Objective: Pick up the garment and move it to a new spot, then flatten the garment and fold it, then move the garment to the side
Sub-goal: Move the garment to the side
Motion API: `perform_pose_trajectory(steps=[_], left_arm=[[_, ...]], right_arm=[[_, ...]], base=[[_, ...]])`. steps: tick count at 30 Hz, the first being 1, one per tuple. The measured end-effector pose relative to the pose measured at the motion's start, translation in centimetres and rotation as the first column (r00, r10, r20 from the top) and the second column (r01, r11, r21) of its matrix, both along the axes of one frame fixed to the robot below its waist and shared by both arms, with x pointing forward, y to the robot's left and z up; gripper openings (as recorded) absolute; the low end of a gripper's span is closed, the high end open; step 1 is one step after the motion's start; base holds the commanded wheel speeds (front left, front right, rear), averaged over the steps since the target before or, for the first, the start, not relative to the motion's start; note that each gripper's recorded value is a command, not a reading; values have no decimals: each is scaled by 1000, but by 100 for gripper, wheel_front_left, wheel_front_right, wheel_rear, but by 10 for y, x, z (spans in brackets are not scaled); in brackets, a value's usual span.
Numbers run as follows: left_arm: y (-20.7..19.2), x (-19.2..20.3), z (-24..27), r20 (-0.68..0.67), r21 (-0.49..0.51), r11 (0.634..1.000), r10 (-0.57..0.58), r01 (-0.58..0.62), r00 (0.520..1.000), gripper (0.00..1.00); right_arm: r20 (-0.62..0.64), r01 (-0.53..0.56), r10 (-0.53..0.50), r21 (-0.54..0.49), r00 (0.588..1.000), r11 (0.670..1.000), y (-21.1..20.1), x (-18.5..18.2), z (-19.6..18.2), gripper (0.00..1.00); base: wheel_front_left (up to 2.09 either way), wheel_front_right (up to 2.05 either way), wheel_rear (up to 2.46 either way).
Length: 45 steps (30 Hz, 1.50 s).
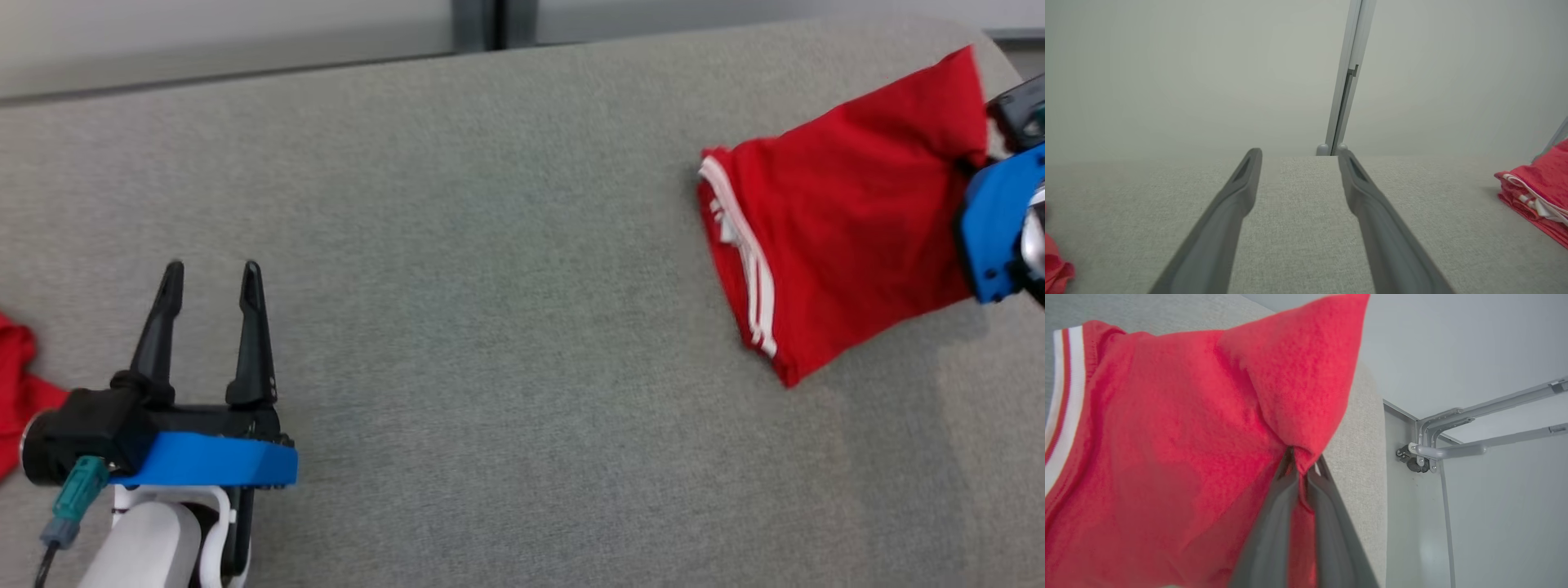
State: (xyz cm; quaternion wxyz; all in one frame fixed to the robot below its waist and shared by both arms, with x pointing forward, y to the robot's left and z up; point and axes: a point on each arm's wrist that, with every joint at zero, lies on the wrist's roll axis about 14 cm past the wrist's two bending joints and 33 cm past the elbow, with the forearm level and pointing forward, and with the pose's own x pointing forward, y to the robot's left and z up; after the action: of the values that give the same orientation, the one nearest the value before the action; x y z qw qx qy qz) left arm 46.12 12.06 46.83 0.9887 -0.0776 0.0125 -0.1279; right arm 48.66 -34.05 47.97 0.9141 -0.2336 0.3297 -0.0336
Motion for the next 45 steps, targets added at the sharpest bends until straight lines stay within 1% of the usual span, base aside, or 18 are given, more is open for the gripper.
perform_pose_trajectory(steps=[7, 11, 13, 14, 15, 16, 19, 22, 27, 28, 29, 30, 35, 39, 43, 45], left_arm=[[-25, 28, -26, -30, 22, 996, -91, 92, 995, 100], [-37, 38, -41, -52, 29, 991, -132, 134, 990, 100], [-38, 42, -46, -58, 40, 988, -144, 147, 988, 100], [-40, 44, -48, -60, 37, 988, -150, 152, 987, 100], [-42, 45, -49, -61, 34, 987, -154, 156, 986, 100], [-43, 47, -50, -62, 33, 987, -157, 160, 986, 100], [-43, 48, -49, -61, 31, 986, -159, 161, 985, 100], [-42, 46, -43, -49, 35, 987, -155, 157, 987, 100], [-39, 41, -36, -45, 36, 988, -146, 148, 988, 100], [-39, 40, -35, -45, 37, 988, -146, 147, 988, 100], [-39, 40, -34, -43, 37, 988, -146, 147, 988, 100], [-39, 39, -33, -41, 36, 988, -146, 147, 989, 100], [-40, 34, -25, -30, 21, 990, -139, 140, 990, 100], [-35, 28, -15, -16, 9, 993, -114, 114, 993, 100], [-24, 10, -11, -26, 7, 997, -74, 75, 997, 100], [-16, 0, -9, -32, 5, 999, -49, 49, 998, 100]], right_arm=[[-9, 108, -109, -84, 994, 991, -58, 2, -5, 0], [-11, 141, -144, -137, 989, 980, -82, 0, -10, 0], [4, 159, -160, -92, 987, 983, -81, 3, -14, 0], [-18, 132, -136, -137, 991, 982, -80, 3, -18, 0], [-15, 126, -130, -151, 991, 980, -80, 5, -19, 0], [5, 138, -138, -142, 990, 980, -83, 8, -16, 0], [25, 167, -165, -163, 986, 972, -92, 7, -11, 0], [36, 185, -181, -180, 983, 966, -96, 0, -9, 0], [78, 194, -183, -181, 980, 964, -94, -9, -1, 0], [88, 192, -179, -172, 980, 966, -91, -9, 0, 15], [94, 186, -172, -170, 981, 968, -88, -9, 0, 45], [108, 174, -157, -172, 982, 969, -84, -8, 2, 100], [214, 101, -61, -182, 975, 978, -66, 4, 25, 100], [280, 67, -24, -147, 960, 987, -53, 3, 35, 100], [340, 35, -23, -29, 940, 999, -29, -7, 31, 100], [381, 12, -32, 53, 924, 998, -12, -14, 29, 100]], base=[[0, 0, 0], [0, 0, 0], [0, 0, 0], [0, 0, 0], [0, 0, 0], [0, 0, 0], [0, 0, 0], [0, 0, 0], [0, 0, 0], [0, 0, 0], [0, 0, 0], [0, 0, 0], [0, 0, 0], [0, 0, 0], [0, 0, 0], [0, 0, 0]])
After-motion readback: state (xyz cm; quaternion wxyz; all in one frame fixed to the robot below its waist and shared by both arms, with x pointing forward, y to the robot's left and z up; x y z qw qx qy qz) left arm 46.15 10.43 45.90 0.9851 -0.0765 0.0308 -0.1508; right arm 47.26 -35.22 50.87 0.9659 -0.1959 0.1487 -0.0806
